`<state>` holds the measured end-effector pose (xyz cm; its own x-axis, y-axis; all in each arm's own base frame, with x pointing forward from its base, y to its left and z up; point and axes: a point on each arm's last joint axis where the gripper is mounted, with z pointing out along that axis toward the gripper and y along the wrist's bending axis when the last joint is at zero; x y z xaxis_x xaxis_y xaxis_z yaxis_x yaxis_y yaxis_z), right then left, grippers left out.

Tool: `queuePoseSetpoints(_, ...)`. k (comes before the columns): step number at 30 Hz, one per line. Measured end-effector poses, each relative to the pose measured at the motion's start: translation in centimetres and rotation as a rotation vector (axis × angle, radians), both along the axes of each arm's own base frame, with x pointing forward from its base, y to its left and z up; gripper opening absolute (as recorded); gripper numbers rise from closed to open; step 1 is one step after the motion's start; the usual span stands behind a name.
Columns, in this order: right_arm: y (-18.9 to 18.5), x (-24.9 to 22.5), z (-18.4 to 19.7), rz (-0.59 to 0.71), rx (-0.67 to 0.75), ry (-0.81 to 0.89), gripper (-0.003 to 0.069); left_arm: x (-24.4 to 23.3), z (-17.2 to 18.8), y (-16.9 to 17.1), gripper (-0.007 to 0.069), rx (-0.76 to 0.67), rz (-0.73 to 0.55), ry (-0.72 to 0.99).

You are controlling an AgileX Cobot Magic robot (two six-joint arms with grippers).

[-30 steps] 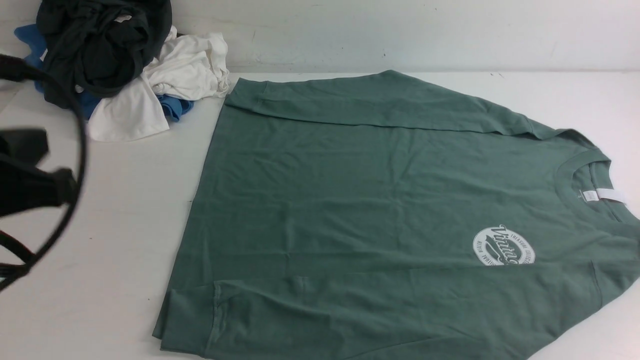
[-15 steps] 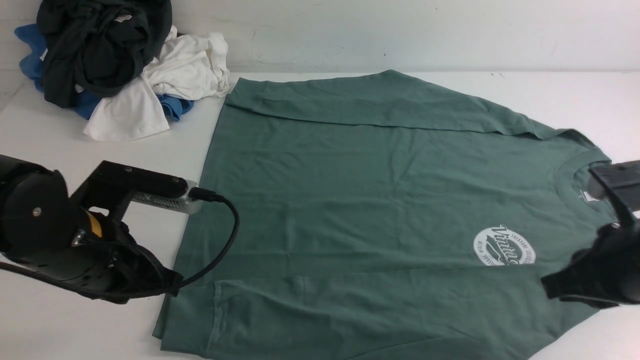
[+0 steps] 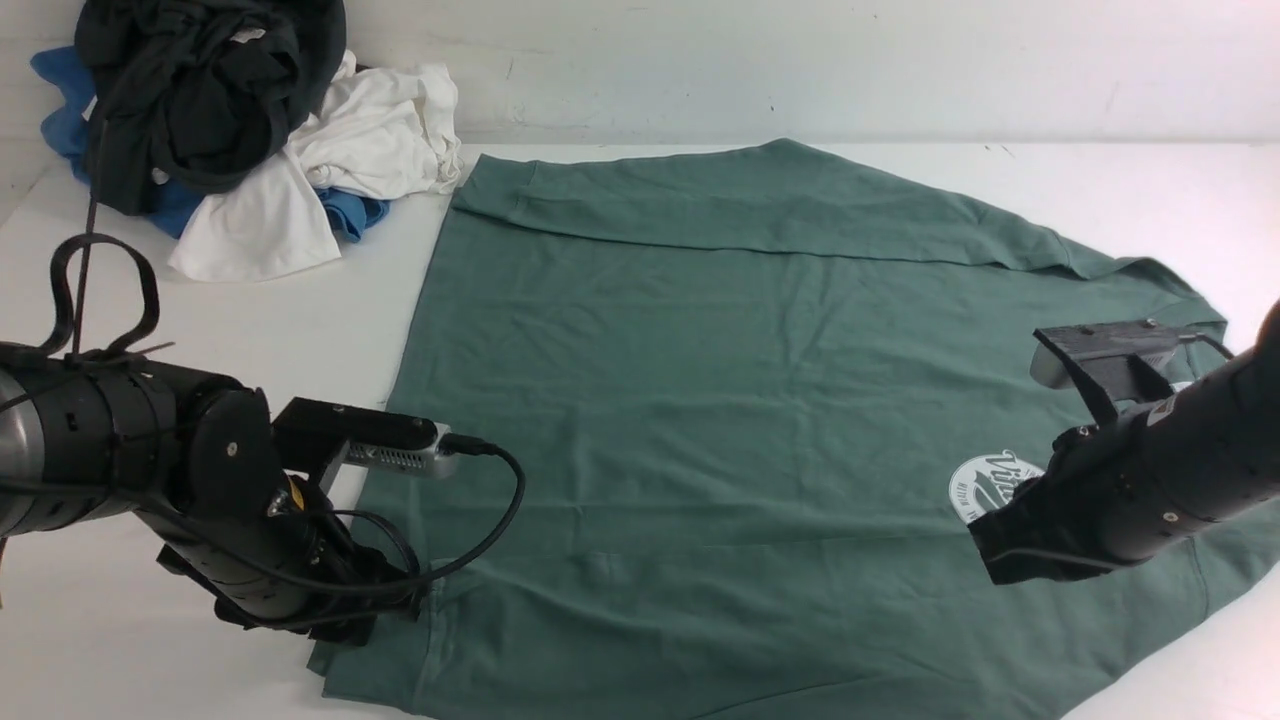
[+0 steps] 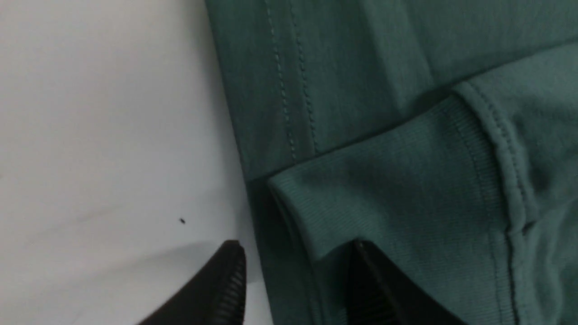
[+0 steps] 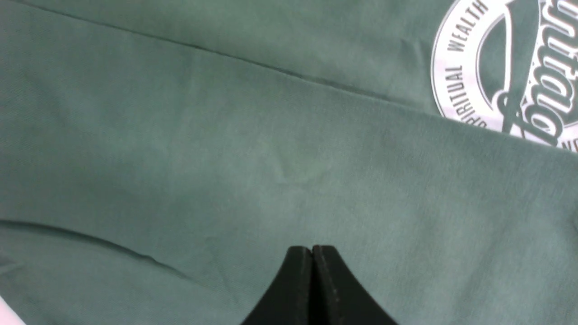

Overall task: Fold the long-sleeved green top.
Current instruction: Use the left arm to clamp the cuff closest to it

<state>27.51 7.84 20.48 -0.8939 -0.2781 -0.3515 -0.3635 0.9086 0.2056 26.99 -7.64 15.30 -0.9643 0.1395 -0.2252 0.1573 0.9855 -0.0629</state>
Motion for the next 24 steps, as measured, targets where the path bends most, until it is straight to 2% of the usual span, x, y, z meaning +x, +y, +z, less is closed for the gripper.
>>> queuePoseSetpoints(3,0.0,0.0,0.0,0.0,0.0,-0.001,-0.001,0.1,0.0,-0.1,0.0224,-0.003,0.003,0.001)
queuePoseSetpoints(8,0.0,0.0,0.0,0.0,0.0,-0.001,-0.0009,0.4,0.7,-0.2,0.0207,0.0,0.003,0.037)
queuePoseSetpoints(15,0.1,-0.4,-0.1,0.014,0.004,0.043,-0.0007,1.5,2.3,-0.5,0.0333,-0.002,-0.003,0.031)
queuePoseSetpoints(19,0.1,-0.4,-0.1,0.015,0.005,0.046,-0.0007,1.7,1.5,-0.6,0.0352,0.005,-0.003,0.056)
queuePoseSetpoints(22,0.1,-0.4,-0.1,0.012,0.009,0.047,-0.0007,1.9,0.1,-0.6,0.0312,0.014,-0.001,0.099)
queuePoseSetpoints(24,0.2,-0.4,0.0,0.001,0.027,0.05,-0.0006,2.1,0.1,-0.8,0.0225,0.003,0.001,0.101)
